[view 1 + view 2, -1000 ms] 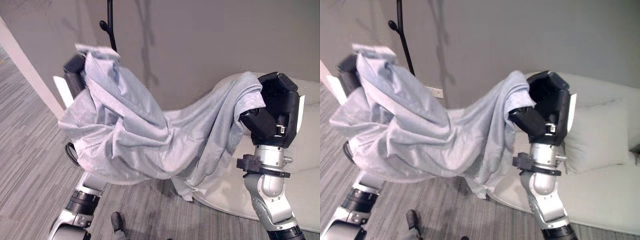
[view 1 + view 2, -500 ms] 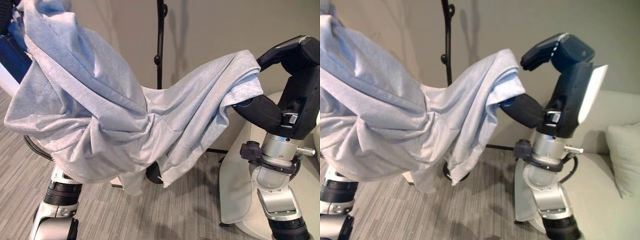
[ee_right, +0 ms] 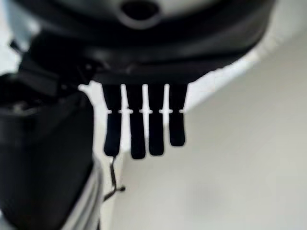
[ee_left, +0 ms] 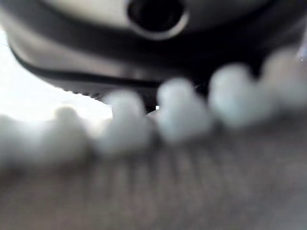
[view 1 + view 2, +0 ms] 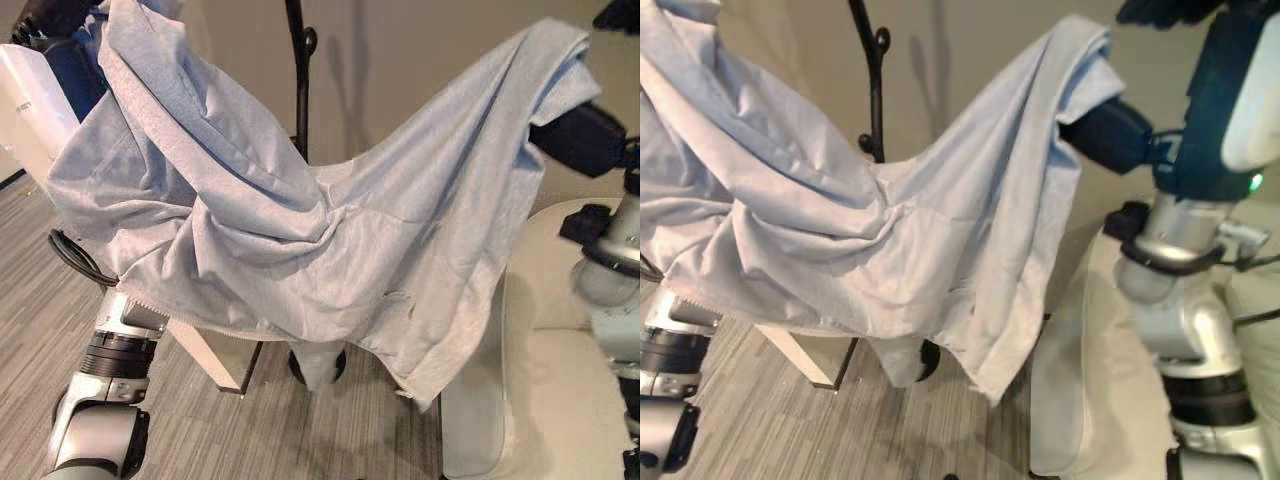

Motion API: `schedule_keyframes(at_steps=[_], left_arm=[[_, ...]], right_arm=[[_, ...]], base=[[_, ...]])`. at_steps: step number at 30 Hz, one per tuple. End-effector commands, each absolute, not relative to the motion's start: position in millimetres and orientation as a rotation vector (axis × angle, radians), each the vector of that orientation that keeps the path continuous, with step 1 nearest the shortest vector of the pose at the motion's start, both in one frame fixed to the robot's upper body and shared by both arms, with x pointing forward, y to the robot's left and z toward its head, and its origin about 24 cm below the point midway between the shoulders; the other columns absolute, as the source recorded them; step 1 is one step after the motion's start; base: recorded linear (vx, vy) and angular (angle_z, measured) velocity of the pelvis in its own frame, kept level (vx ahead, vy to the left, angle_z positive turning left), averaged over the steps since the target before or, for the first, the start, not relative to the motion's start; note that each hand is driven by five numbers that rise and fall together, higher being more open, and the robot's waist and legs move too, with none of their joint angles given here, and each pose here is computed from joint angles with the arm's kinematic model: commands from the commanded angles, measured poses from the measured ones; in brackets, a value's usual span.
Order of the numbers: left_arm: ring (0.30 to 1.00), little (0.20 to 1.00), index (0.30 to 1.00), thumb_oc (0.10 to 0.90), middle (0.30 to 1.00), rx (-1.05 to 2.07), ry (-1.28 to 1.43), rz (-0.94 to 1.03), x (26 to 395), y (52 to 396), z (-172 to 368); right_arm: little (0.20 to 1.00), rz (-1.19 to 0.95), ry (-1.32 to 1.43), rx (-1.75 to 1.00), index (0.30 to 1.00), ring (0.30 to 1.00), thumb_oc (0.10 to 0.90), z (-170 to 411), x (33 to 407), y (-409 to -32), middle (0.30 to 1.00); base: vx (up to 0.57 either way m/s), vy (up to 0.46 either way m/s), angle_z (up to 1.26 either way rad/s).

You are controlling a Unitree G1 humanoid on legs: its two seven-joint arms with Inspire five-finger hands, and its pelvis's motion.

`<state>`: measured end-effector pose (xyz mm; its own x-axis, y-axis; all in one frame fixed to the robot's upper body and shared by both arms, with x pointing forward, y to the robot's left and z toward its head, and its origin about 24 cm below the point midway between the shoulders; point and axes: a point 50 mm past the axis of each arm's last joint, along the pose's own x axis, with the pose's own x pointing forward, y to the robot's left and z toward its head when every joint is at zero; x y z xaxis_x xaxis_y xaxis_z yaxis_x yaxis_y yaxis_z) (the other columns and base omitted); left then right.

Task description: Hang the clothes on the sofa on the clothes rack.

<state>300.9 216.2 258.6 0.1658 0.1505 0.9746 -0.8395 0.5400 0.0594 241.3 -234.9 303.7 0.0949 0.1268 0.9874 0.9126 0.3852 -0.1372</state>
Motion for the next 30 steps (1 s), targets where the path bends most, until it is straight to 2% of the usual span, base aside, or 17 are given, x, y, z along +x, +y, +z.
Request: schedule_keyframes(at_steps=[1,6,9,11,13,16,23,24,30], left_arm=[[0.3,0.3,0.3,0.4,0.3,0.809,-1.32,0.848,306.4,224.0,314.1],[0.3,0.3,0.3,0.4,0.3,0.931,-1.254,0.868,318.3,238.1,325.7],[0.3,0.3,0.3,0.4,0.3,1.115,-1.184,0.943,321.2,262.9,338.5],[0.3,0.3,0.3,0.4,0.3,1.159,-1.158,0.992,319.2,274.3,346.9],[0.3,0.3,0.3,0.4,0.3,1.307,-1.09,1.074,310.4,302.6,364.7],[0.3,0.3,0.3,0.4,0.3,1.378,-1.019,1.151,301.5,325.6,377.9],[0.3,0.3,0.3,0.4,0.3,1.46,-0.807,1.276,282.1,372.2,379.3],[0.3,0.3,0.3,0.4,0.3,1.468,-0.724,1.295,278.1,386.0,372.2],[0.3,0.3,0.3,0.4,0.3,1.46,-0.597,1.262,274.6,404.9,329.8]], right_arm=[[0.3,-0.841,-1.462,-1.077,0.3,0.3,0.4,322.0,235.4,-234.5,0.3],[0.3,-0.873,-1.434,-1.243,0.3,0.3,0.4,331.6,242.4,-248.6,0.3],[0.3,-0.95,-1.371,-1.438,0.3,0.3,0.4,341.3,247.6,-269.5,0.3],[0.3,-0.985,-1.345,-1.473,0.3,0.3,0.4,349.8,252.5,-276.6,0.3],[0.3,-1.078,-1.257,-1.586,0.3,0.3,0.4,369.6,254.8,-300.0,0.3],[0.3,-1.119,-1.2,-1.617,0.3,0.3,0.4,379.1,258.4,-309.3,0.3],[0.3,-1.195,-1.105,-1.67,0.3,0.3,0.4,391.9,257.9,-327.2,0.3],[0.3,-1.219,-1.079,-1.669,0.3,0.3,0.4,395.3,256.4,-332.3,0.3],[0.3,-1.192,-1.078,-1.673,0.3,0.3,0.4,389.7,256.0,-329.1,0.3]], base=[[0.1,-0.228,-0.05],[0.1,-0.152,-0.12],[0.16,-0.003,0.02],[0.15,0.055,-0.08],[0.19,0.059,-0.18],[0.35,0.132,-0.44],[0.22,0.118,-0.18],[0.22,0.151,0.04],[0.15,0.093,0.03]])
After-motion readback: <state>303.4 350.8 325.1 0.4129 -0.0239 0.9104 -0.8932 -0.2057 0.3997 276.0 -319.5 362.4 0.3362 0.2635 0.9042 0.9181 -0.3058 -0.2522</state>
